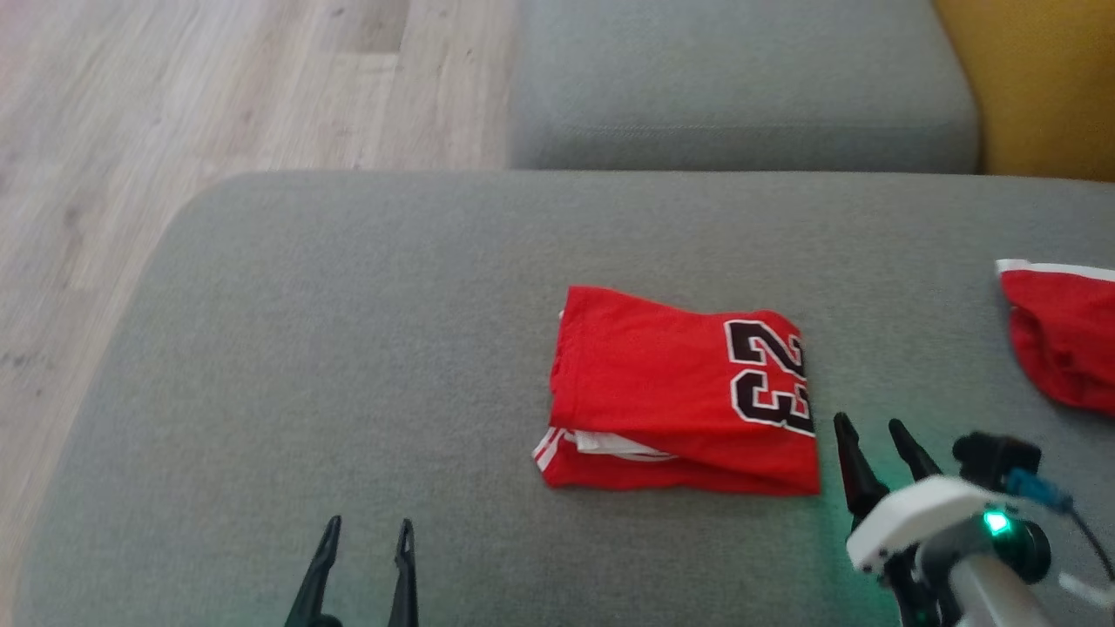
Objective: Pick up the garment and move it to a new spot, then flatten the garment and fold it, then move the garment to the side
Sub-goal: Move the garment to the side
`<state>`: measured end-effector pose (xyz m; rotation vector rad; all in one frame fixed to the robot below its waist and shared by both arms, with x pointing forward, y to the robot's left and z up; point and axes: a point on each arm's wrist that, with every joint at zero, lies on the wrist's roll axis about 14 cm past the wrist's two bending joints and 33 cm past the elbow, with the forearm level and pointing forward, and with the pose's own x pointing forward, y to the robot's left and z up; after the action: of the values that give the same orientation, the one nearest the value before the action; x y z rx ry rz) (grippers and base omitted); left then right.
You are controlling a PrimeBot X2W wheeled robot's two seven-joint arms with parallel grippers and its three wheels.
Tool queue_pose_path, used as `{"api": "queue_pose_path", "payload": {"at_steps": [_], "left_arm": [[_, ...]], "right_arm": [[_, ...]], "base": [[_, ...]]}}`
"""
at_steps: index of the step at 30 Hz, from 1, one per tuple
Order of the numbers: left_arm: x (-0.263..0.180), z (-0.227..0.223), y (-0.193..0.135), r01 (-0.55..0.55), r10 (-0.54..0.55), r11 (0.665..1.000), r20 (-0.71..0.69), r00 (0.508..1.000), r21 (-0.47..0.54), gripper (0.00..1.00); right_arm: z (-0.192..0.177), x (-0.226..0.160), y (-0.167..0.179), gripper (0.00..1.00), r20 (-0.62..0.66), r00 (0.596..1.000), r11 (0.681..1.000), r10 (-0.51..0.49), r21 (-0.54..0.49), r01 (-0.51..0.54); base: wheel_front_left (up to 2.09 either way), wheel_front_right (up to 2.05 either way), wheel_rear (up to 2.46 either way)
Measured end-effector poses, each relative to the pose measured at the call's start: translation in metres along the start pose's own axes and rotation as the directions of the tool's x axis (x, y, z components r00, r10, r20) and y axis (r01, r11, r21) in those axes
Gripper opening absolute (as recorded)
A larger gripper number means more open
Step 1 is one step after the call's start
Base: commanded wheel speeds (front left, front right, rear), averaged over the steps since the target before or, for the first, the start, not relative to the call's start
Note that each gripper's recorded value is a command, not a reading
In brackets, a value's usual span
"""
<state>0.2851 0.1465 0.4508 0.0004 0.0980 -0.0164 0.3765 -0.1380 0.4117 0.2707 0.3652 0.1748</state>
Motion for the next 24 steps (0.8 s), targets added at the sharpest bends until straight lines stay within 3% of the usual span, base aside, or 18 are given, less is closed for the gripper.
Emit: {"api": "queue_pose_path", "payload": {"at_steps": [11,12,13,14,19,24], "left_arm": [[0.003,-0.009,0.010,-0.045,0.045,0.999,-0.038,0.998,0.010,1.00],[0.003,-0.011,0.011,-0.048,0.048,0.999,-0.042,0.998,0.011,1.00],[0.002,-0.012,0.012,-0.051,0.052,0.999,-0.046,0.998,0.012,1.00],[0.002,-0.012,0.013,-0.055,0.056,0.998,-0.047,0.997,0.015,1.00],[0.007,-0.007,0.015,-0.062,0.063,0.998,-0.028,0.998,0.025,1.00],[0.011,-0.008,0.011,-0.044,0.045,0.999,-0.033,0.998,0.027,1.00]], "right_arm": [[-0.038,0.035,0.018,1.00,-0.209,0.978,0.995,0.010,0.100,0.012],[-0.040,0.036,0.019,0.85,-0.219,0.976,0.994,0.012,0.106,0.012],[-0.041,0.038,0.021,0.05,-0.227,0.974,0.995,0.016,0.104,0.008],[-0.042,0.039,0.023,0.00,-0.234,0.972,0.995,0.021,0.096,0.001],[-0.039,0.043,0.026,0.00,-0.214,0.976,0.998,0.024,0.069,-0.009],[-0.017,0.048,0.000,0.00,-0.163,0.986,1.000,-0.023,0.013,0.026]], "base": [[0.00,0.00,0.00],[0.00,0.00,0.00],[0.00,0.00,0.00],[0.00,0.00,0.00],[0.00,0.00,0.00],[0.00,0.00,0.00]]}}
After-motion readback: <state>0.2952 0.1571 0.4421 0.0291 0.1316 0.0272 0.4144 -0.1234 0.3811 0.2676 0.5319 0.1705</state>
